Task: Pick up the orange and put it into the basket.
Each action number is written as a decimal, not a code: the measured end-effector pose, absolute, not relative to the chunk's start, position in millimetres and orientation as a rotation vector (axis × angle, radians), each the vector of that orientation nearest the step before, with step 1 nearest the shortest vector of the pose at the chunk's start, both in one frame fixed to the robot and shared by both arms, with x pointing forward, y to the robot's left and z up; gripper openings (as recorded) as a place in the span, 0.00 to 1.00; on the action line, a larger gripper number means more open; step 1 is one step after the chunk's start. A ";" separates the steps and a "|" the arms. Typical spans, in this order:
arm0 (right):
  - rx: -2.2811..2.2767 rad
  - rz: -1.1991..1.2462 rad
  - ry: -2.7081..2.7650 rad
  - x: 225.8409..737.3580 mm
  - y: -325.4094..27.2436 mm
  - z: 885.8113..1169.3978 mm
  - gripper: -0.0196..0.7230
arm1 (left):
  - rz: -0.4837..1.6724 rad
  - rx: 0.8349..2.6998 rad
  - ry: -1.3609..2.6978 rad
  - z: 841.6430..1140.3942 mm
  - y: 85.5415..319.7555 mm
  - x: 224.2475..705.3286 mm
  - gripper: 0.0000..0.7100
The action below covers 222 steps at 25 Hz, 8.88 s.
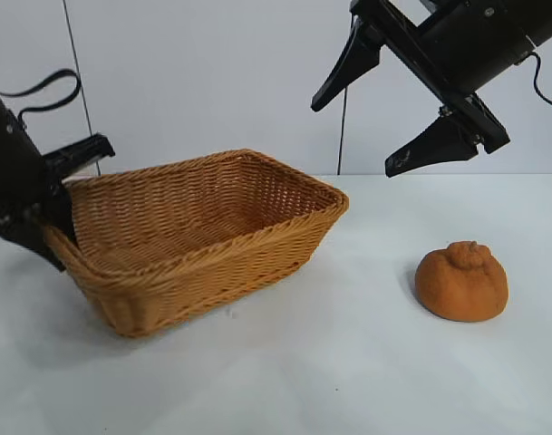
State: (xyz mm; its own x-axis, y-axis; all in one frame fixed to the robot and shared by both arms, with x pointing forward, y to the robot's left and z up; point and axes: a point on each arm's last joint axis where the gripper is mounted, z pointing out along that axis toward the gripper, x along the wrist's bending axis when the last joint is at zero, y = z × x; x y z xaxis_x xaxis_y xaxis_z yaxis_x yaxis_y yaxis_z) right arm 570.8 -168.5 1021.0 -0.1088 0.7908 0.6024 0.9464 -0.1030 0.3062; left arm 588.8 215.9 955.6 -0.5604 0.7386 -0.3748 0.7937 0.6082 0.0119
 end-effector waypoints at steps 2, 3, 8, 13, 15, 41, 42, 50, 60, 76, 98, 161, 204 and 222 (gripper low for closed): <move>-1.930 -1.011 -1.937 570.8 -168.5 1021.0 0.88 | -0.205 1.275 2.429 970.2 216.6 598.4 0.12; -1.930 -1.011 -1.937 570.8 -168.5 1021.0 0.88 | -0.189 1.292 2.404 976.3 216.8 602.2 0.12; -1.930 -1.010 -1.939 570.8 -168.6 1020.9 0.88 | -0.181 1.485 2.363 979.7 215.5 613.9 0.12; -1.930 -1.010 -1.939 570.8 -168.6 1020.9 0.88 | -0.224 1.688 2.301 968.2 210.8 633.3 0.12; -1.930 -1.010 -1.939 570.8 -168.6 1020.9 0.88 | -0.244 1.772 2.259 966.1 209.1 639.4 0.12; -1.930 -1.010 -1.939 570.8 -168.6 1020.9 0.88 | -0.319 1.940 2.204 925.5 205.7 653.4 0.77; -1.930 -1.010 -1.939 570.8 -168.6 1020.9 0.88 | -0.299 1.940 2.188 934.2 206.1 652.6 0.77; -1.930 -1.009 -1.941 570.8 -168.7 1020.9 0.88 | -0.017 2.023 2.063 1011.2 226.3 638.3 0.79; -1.930 -1.008 -1.943 570.8 -168.8 1020.8 0.88 | 0.155 2.017 2.193 1046.3 291.1 623.1 0.79; -1.925 -1.000 -1.946 570.1 -168.7 1020.6 0.88 | 0.289 2.047 2.048 1103.4 294.9 487.7 0.79; -1.918 -0.927 -2.229 584.2 -177.6 1057.9 0.88 | 0.641 1.762 1.761 1046.8 296.7 286.1 0.79; -2.173 -0.636 -2.268 630.1 -251.3 1063.2 0.07 | 0.878 1.538 1.523 1052.6 297.6 232.6 0.79; -1.620 -0.561 -2.796 600.0 -41.4 1037.8 0.90 | 0.878 1.538 1.523 1052.6 297.6 232.6 0.79; -2.314 -0.316 -2.502 674.4 -243.6 1058.2 0.90 | 0.876 1.536 1.522 1052.7 297.5 232.6 0.79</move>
State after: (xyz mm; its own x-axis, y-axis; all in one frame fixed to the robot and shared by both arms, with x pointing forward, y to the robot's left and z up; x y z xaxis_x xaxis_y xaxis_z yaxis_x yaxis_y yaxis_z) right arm 674.4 -243.6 1058.2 -0.0647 0.9947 -0.0799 0.9435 0.0870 0.3197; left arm 232.6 297.5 1052.7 0.0424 0.9977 -0.0538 0.4546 0.0287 0.8902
